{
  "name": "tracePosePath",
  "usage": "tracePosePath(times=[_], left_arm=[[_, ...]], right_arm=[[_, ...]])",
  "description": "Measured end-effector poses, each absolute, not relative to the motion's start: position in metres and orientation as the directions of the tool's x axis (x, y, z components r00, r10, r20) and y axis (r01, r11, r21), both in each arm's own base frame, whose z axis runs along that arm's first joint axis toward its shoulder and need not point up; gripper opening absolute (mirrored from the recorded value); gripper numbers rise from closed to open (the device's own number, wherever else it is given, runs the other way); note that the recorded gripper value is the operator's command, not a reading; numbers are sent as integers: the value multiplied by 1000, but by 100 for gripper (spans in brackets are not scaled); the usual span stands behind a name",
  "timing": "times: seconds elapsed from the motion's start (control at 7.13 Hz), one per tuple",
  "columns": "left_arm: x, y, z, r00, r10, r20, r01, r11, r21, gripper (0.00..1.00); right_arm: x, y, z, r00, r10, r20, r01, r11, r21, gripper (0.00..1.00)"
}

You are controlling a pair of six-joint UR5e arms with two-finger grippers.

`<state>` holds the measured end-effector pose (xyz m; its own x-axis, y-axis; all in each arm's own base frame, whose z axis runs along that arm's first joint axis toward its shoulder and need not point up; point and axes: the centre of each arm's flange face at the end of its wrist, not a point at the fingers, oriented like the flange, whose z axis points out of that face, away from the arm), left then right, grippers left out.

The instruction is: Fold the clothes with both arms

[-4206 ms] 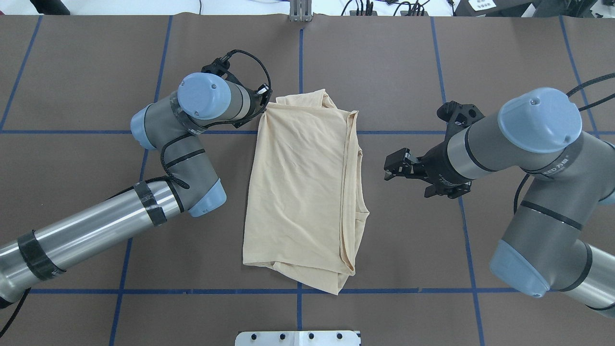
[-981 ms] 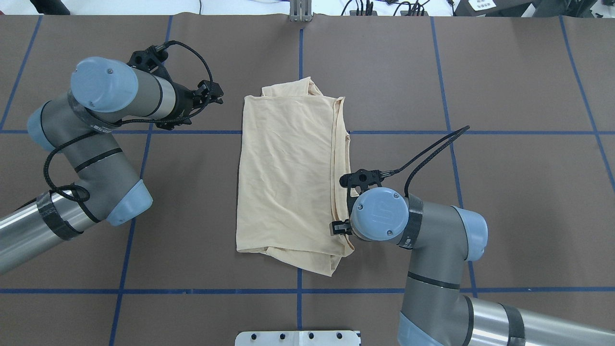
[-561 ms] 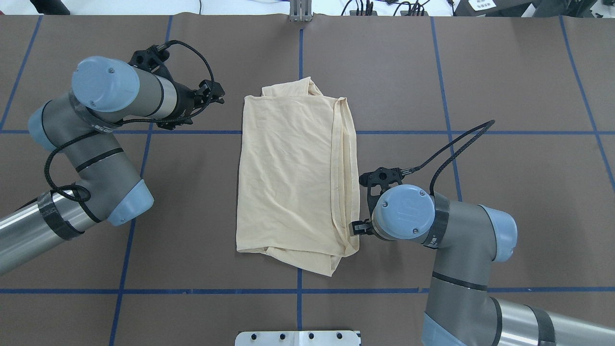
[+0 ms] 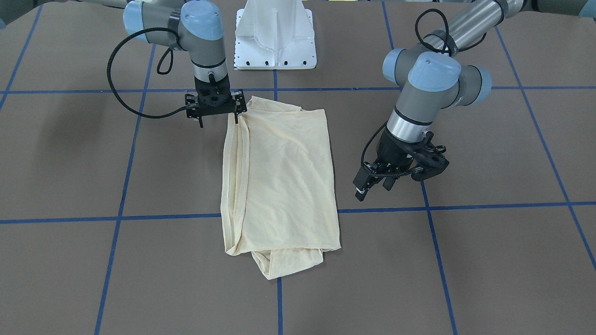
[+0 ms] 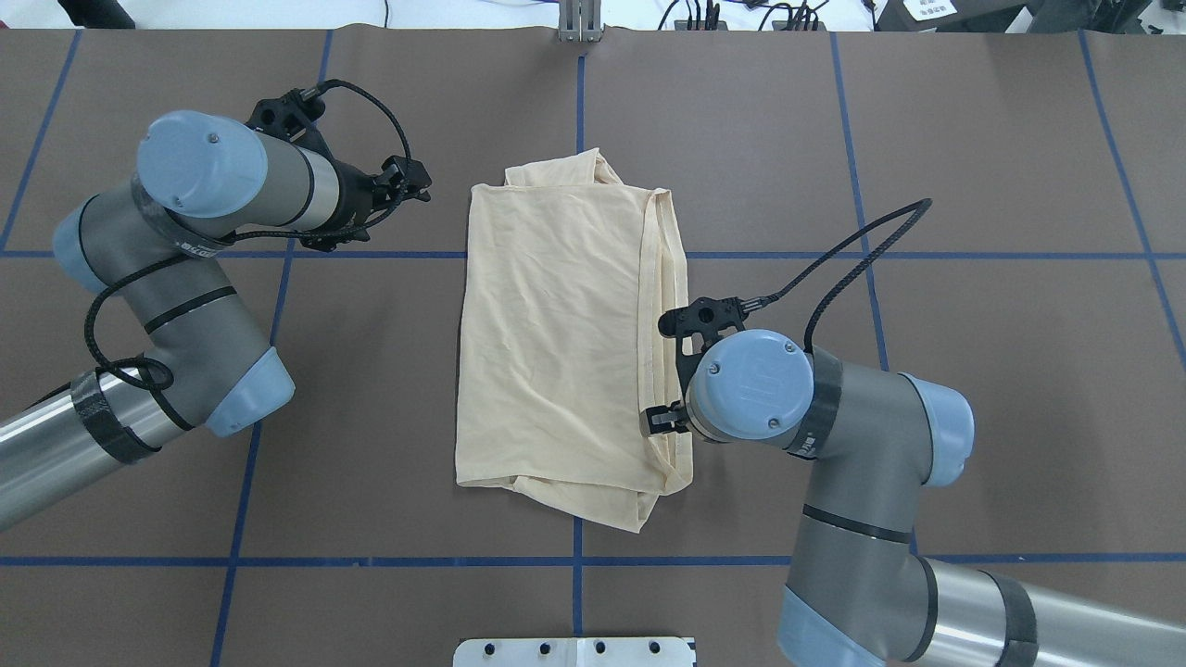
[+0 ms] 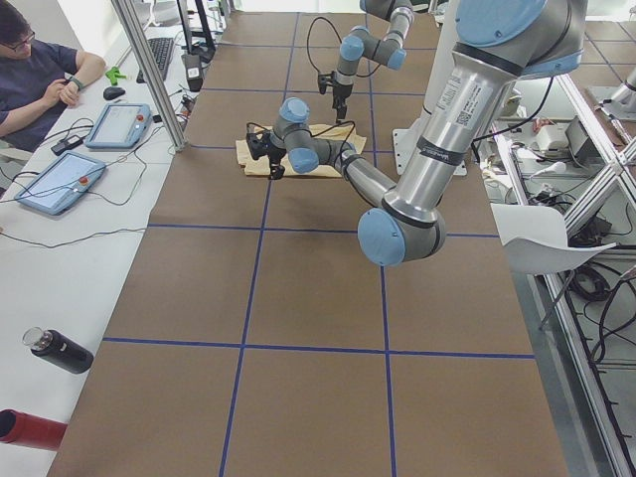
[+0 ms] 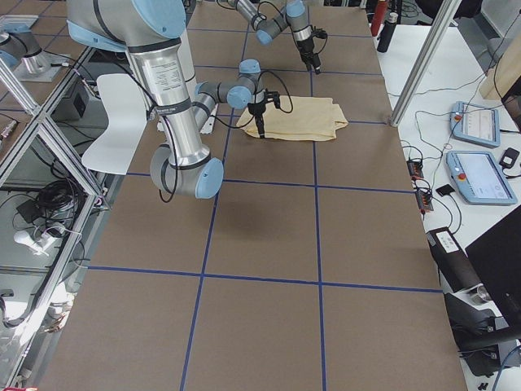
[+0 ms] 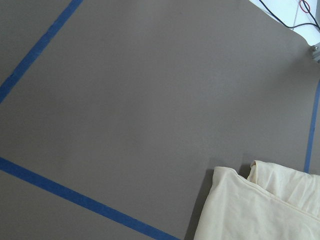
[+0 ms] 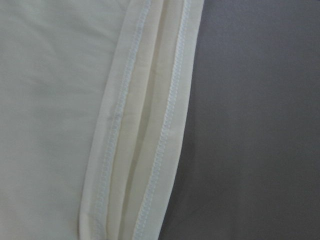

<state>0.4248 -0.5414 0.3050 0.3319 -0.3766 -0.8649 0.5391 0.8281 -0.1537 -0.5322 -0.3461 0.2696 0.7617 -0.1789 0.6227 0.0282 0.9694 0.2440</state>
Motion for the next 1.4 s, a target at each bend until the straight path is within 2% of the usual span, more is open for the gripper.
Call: tracePosePath(times=[1.4], left_arm=[[425,-542,305,331,-376,-865,539,828,-153,100]], right_arm=[[-576,-340,280,776,-218,591,106,970,219,100]])
